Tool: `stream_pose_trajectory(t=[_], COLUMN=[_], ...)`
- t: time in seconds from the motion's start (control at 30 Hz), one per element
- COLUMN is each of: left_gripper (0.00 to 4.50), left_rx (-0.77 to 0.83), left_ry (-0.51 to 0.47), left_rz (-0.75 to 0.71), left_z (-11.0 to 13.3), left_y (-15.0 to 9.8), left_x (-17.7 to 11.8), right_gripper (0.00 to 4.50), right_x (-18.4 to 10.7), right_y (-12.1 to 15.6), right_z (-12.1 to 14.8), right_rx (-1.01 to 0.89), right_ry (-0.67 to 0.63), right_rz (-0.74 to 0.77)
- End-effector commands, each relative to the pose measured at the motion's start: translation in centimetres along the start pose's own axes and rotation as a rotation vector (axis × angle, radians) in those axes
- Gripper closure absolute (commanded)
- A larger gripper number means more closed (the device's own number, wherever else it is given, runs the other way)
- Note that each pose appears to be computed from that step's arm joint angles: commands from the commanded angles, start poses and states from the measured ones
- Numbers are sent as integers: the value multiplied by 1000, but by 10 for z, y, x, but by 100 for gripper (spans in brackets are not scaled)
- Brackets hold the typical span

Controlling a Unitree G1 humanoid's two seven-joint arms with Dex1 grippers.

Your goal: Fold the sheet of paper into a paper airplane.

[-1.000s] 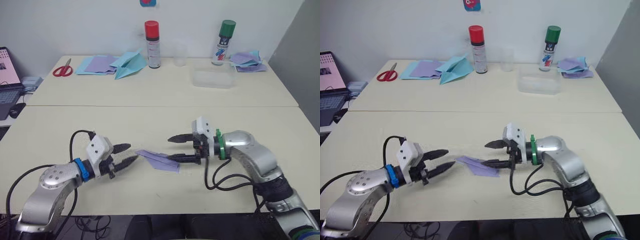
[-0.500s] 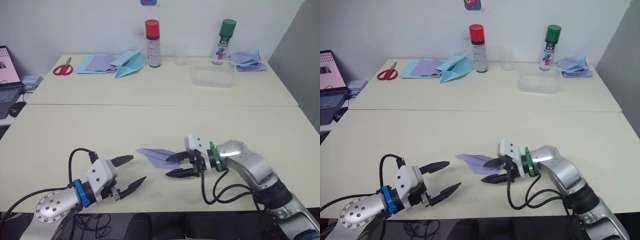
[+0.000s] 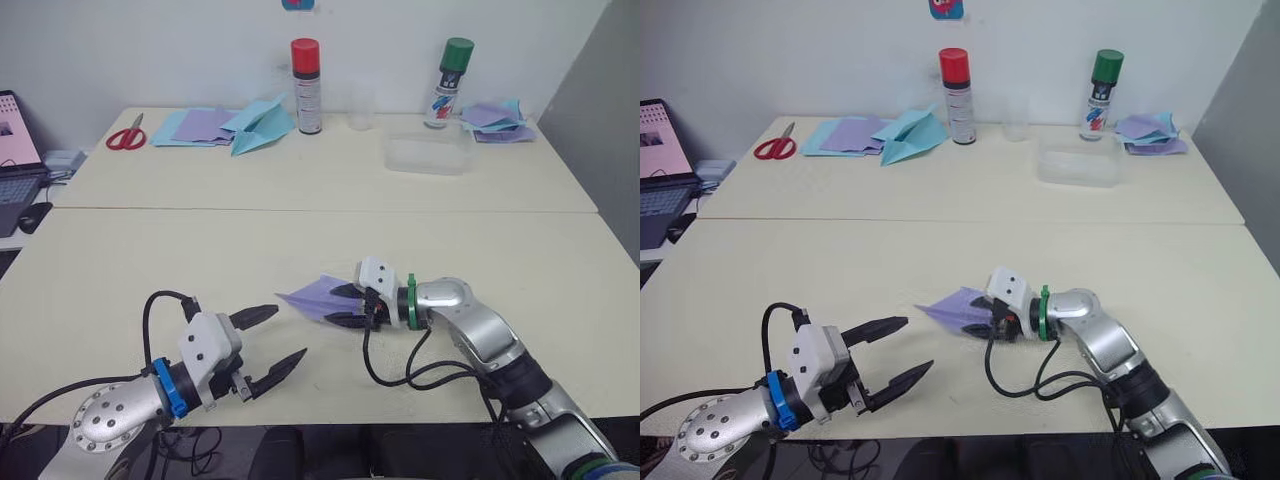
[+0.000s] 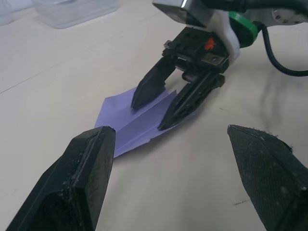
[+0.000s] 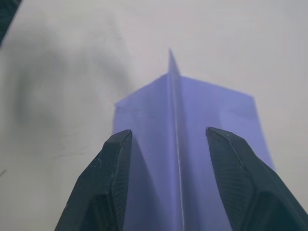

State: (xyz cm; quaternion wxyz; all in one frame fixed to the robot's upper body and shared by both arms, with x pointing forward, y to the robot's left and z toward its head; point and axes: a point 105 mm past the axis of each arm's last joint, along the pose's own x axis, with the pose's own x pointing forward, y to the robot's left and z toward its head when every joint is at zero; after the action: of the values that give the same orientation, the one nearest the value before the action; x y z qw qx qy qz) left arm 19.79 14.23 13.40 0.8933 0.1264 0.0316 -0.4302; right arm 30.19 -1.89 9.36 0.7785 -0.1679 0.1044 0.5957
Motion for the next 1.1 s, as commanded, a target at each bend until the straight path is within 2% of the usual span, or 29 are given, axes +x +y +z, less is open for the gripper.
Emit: stream_pose_trajectory(t=[0.03, 0.13, 0.2, 0.27, 0.4, 0.43, 0.63, 0.83, 0.87, 1.1], left_gripper=[41, 41, 41, 41, 41, 41, 41, 41, 5, 3], left_rx=[30, 27, 27, 26, 17, 16, 8, -4, -11, -32], left_ry=[-34, -36, -37, -36, -36, -36, -34, -72, -78, -79], left_rz=[10, 14, 18, 25, 46, 47, 59, 113, 105, 96], left_z=[12, 13, 13, 11, 10, 9, 8, 19, 20, 22], left_y=[1, 1, 2, 3, 6, 6, 4, 16, 15, 12], left_x=[0, 1, 0, -1, -3, -3, -6, -7, -7, -10], right_gripper=[196, 196, 234, 288, 433, 447, 447, 447, 450, 450], right_x=[2, 4, 4, 4, 6, 6, 6, 3, 3, 2], right_y=[-7, -9, -7, -4, 1, 2, -1, -7, -6, -4], right_z=[6, 2, 0, -1, -4, -5, -5, -6, -6, -7], right_rx=[-21, -29, -39, -57, -84, -82, -68, -41, -38, -39], right_ry=[-7, 15, 20, 26, 40, 39, 25, 8, 8, 10], right_rz=[-36, -39, -27, -9, 16, 17, -3, -49, -48, -42])
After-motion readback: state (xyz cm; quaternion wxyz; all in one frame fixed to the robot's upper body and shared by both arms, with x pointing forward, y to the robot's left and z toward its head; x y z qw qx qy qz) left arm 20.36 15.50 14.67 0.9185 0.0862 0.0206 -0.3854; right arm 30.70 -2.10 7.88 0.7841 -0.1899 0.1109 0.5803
